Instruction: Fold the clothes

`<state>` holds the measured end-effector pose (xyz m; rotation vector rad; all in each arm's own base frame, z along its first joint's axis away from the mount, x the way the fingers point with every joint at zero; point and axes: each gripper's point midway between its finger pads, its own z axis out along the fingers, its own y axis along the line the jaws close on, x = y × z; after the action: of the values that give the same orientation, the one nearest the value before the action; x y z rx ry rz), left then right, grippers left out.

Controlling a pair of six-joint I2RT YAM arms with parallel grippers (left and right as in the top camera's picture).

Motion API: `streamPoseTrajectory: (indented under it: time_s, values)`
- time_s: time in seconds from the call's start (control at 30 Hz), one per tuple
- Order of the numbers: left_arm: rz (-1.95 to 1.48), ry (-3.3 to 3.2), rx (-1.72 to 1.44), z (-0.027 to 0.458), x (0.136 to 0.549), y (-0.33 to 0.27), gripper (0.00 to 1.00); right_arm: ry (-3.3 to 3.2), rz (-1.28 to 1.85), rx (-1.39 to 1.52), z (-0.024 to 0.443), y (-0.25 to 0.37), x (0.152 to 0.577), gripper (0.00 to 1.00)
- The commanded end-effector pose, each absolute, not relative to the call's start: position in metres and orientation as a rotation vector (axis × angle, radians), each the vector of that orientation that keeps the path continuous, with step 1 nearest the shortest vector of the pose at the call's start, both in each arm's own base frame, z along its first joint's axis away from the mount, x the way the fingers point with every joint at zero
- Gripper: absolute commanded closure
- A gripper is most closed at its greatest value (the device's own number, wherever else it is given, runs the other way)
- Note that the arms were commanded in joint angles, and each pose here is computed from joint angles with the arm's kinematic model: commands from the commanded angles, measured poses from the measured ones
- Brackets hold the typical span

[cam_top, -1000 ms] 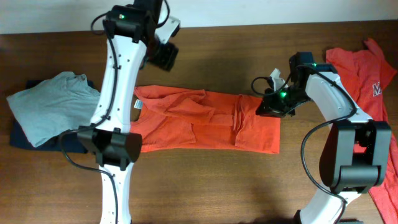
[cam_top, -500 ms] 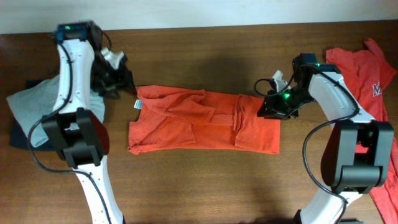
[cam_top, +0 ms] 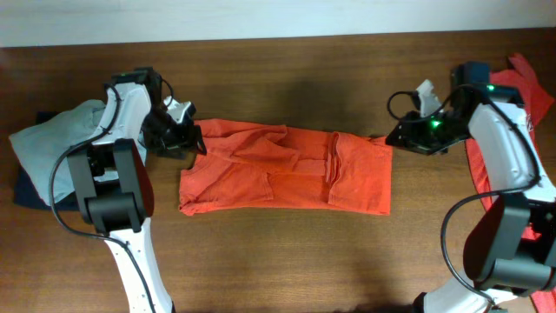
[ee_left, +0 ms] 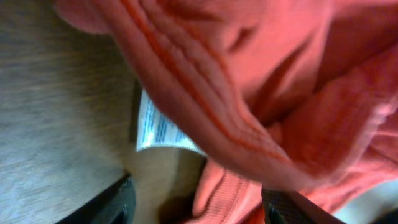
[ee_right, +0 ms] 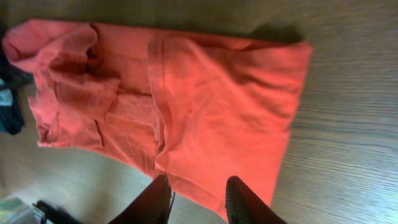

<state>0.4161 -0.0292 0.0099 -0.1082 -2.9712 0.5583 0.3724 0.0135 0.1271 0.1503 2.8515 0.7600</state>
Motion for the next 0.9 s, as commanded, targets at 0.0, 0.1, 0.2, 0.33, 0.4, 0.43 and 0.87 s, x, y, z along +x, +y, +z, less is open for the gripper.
streamPoseTrajectory:
  time_s: [0.0, 0.1, 0.2, 0.33, 0.4, 0.43, 0.87]
  values:
    - [0.598, -2.975, -0.153, 0.002, 0.411, -0.038, 0.35, 2.805, 0.742, 0.155, 0.142, 0.003, 0.375, 0.65]
    - [0.594, -2.979, -0.184, -0.008, 0.409, -0.045, 0.35, 2.81, 0.743, 0.173, 0.142, -0.001, 0.373, 0.66]
    - [0.599, -2.965, -0.219, -0.017, 0.403, -0.057, 0.36, 2.814, 0.746, 0.176, 0.142, 0.0, 0.372, 0.65]
    - [0.616, -2.96, -0.251, -0.021, 0.401, -0.068, 0.37, 2.815, 0.746, 0.177, 0.142, 0.0, 0.371, 0.66]
    - [0.615, -2.977, -0.221, -0.021, 0.406, -0.068, 0.37, 2.816, 0.747, 0.177, 0.142, 0.0, 0.371, 0.66]
    - [0.615, -2.984, -0.212, -0.021, 0.408, -0.068, 0.37, 2.817, 0.747, 0.177, 0.142, 0.0, 0.371, 0.66]
    - [0.621, -2.968, -0.21, -0.015, 0.405, -0.074, 0.99, 2.827, 0.752, 0.182, 0.141, 0.0, 0.368, 0.66]
